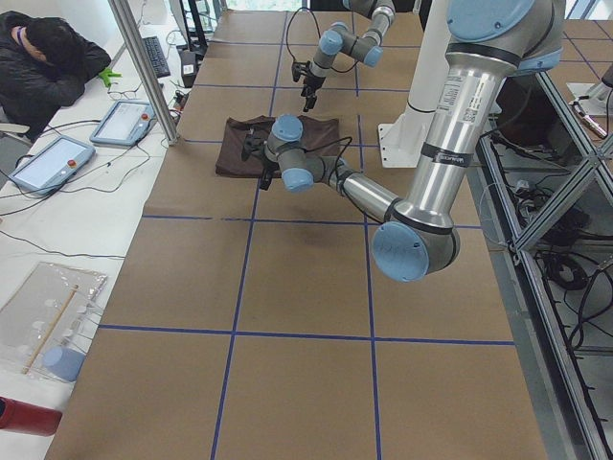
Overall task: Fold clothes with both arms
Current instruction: 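Lower the left gripper to the near hem corner while the right gripper holds the side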
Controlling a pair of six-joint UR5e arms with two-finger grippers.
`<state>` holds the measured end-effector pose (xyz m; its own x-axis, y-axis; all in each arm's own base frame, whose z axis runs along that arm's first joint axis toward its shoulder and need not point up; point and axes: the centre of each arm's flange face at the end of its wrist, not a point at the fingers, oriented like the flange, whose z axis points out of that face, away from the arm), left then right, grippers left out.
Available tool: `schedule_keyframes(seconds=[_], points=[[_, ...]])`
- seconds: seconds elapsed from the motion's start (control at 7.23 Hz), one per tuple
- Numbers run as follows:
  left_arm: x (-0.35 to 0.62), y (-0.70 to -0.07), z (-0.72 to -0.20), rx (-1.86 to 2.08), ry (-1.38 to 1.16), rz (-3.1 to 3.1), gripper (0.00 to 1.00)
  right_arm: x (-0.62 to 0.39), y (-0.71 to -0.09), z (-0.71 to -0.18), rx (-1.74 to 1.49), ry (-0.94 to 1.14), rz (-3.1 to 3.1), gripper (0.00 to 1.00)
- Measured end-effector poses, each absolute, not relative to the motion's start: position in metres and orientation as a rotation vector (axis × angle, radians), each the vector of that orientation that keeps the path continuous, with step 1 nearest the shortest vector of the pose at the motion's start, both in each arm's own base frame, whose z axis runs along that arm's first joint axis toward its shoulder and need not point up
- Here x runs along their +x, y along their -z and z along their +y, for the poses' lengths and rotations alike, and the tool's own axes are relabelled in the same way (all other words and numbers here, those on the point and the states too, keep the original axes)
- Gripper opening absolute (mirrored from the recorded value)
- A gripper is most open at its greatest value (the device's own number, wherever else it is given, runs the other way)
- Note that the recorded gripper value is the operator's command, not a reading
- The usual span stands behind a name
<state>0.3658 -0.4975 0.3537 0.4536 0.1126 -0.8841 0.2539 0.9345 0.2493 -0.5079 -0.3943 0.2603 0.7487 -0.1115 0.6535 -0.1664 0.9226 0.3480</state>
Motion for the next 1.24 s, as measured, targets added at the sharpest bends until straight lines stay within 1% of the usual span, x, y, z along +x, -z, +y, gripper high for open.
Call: schedule_keyframes(seconds=[0.28,0.41,0.55,0.69,0.83,0.97,1.24], points=[[0.408,-0.331,-0.447,0.330,0.128,1.154,0.99,-0.503,-0.256,-0.391,0.397,-0.149,-0.894,1.00],[0.430,-0.324,-0.414,0.289,0.172,1.175,0.72,-0.498,-0.263,-0.388,0.398,-0.180,-0.952,1.00],[0.451,-0.322,-0.383,0.233,0.225,1.188,0.53,-0.494,-0.268,-0.386,0.395,-0.201,-0.984,1.00],[0.473,-0.322,-0.352,0.166,0.287,1.196,0.47,-0.493,-0.269,-0.385,0.393,-0.214,-0.999,1.00],[0.491,-0.324,-0.326,0.115,0.330,1.192,0.45,-0.492,-0.269,-0.385,0.392,-0.220,-1.003,1.00],[0.504,-0.327,-0.305,0.078,0.354,1.180,0.45,-0.492,-0.270,-0.385,0.391,-0.222,-1.004,1.00],[0.514,-0.330,-0.288,0.041,0.376,1.167,0.46,-0.492,-0.270,-0.385,0.391,-0.223,-1.003,1.00]])
